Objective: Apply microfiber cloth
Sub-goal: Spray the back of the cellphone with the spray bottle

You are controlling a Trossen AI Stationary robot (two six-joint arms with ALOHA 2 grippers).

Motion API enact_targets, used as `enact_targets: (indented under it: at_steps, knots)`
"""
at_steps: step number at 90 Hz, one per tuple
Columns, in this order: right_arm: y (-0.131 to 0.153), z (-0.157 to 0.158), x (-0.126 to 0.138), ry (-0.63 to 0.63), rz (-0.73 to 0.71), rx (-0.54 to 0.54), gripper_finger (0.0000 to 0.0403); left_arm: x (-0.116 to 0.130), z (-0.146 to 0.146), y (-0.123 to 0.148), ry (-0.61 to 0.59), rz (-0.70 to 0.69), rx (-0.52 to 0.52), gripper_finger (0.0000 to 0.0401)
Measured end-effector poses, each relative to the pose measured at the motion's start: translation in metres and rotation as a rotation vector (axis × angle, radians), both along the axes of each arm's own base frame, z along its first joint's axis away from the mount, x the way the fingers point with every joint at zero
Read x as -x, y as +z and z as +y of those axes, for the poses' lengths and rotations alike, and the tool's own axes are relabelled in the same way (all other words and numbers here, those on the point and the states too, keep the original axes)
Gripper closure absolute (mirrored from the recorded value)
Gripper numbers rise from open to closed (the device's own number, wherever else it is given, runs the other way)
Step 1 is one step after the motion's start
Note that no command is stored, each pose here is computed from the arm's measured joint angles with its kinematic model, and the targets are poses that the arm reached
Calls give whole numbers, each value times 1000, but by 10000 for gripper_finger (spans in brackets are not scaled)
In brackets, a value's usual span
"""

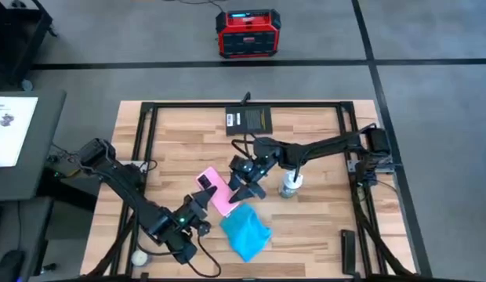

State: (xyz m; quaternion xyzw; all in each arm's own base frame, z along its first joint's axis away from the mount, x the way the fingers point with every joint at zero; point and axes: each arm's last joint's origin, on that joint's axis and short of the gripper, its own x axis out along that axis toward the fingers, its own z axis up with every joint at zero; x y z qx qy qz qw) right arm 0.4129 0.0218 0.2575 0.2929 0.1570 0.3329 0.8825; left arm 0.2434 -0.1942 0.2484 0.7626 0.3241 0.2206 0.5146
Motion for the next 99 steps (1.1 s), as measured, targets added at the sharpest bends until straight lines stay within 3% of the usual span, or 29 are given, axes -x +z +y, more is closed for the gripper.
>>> enact_targets:
  at_steps: [14,27,31,70,99]
  knots:
    - [-1,-1,0,-19,-11,23,228,0,0,0,0,-1,0,395]
    - [-3,-1,0,-30,-15,61,350,0,0,0,2,15,-23,395]
    - [-4,-1,-1,-31,-11,59,371,1,0,0,6,29,-48,394]
    - [-4,-1,-1,-56,-58,128,372,-1,-6,6,-9,-30,26,379]
    - [2,2,0,-66,-126,171,381,-4,-20,32,-46,-126,151,298]
